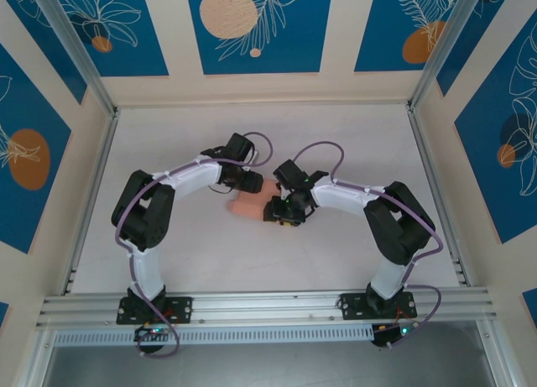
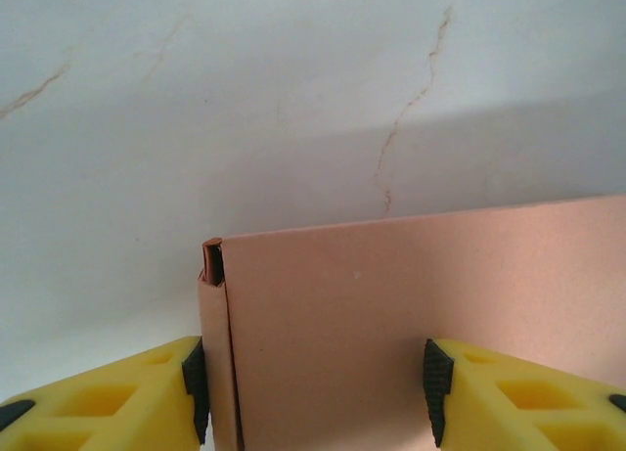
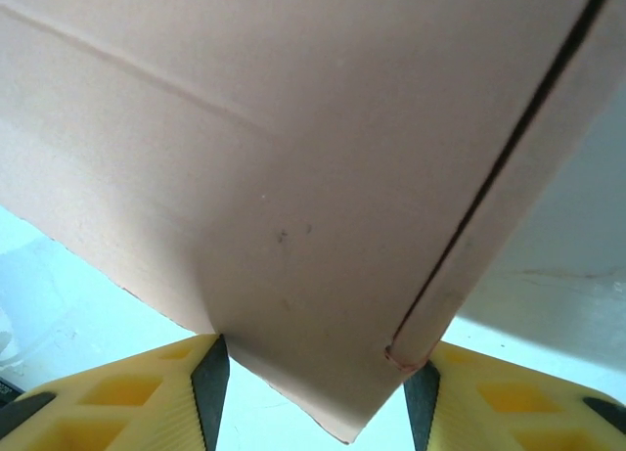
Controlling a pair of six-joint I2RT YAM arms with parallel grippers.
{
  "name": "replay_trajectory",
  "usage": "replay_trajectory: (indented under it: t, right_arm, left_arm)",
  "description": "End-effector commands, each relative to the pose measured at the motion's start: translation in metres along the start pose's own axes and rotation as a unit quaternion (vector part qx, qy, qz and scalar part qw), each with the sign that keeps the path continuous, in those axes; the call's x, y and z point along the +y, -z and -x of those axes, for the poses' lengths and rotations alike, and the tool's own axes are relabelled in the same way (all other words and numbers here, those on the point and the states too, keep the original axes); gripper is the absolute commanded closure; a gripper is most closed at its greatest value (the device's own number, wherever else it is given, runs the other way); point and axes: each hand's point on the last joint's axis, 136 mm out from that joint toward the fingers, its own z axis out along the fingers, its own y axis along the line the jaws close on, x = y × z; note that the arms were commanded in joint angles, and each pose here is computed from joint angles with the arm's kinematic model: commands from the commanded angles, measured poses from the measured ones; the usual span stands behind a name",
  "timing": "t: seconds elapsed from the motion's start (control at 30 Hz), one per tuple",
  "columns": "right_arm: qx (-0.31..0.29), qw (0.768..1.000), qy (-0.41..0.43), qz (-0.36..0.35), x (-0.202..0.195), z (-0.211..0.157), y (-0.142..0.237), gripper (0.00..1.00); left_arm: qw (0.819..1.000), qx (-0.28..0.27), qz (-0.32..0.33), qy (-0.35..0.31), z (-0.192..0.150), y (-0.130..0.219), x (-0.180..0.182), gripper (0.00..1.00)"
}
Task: Fold the paper box
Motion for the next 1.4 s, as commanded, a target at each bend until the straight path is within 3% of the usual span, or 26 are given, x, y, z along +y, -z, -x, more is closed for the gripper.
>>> replay_trajectory:
  t: [0.0, 0.17, 0.4, 0.53, 0.83, 1.0, 1.23, 1.37]
  right_arm:
    - [-0.012, 1.000, 0.008, 0.016, 0.015, 0.009, -0.001, 0.54]
    - [-0.029, 0.999, 0.004, -0.017, 0.006, 0.011, 0.000, 0.57]
    - [-0.041, 0.985, 0.002, -0.167, -0.037, 0.004, -0.004, 0.60]
    - [-0.042, 0.979, 0.014, -0.197, -0.042, -0.001, -0.005, 0.62]
    - [-0.070, 0.991, 0.069, -0.095, -0.001, -0.006, 0.032, 0.48]
    - [-0.104, 0.990, 0.078, -0.056, -0.001, 0.009, 0.049, 0.42]
    - [-0.106, 0.990, 0.090, -0.010, 0.008, 0.027, 0.042, 0.19]
    - [-0.088, 0.993, 0.079, 0.003, 0.012, 0.021, 0.030, 0.12]
  left_arm:
    - [0.998, 0.055, 0.007, 0.018, -0.031, -0.020, 0.008, 0.42]
    - [0.998, 0.057, 0.005, 0.019, -0.035, -0.021, 0.008, 0.42]
    - [0.998, 0.057, 0.009, 0.020, -0.036, -0.022, 0.009, 0.42]
    - [0.998, 0.054, 0.014, 0.019, -0.032, -0.020, 0.011, 0.42]
    - [0.998, 0.052, 0.013, 0.015, -0.030, -0.015, 0.011, 0.42]
    - [0.998, 0.053, 0.013, 0.013, -0.029, -0.013, 0.011, 0.42]
    - [0.998, 0.059, 0.012, 0.014, -0.029, -0.016, 0.011, 0.42]
    - [0.998, 0.060, 0.013, 0.017, -0.029, -0.016, 0.011, 0.42]
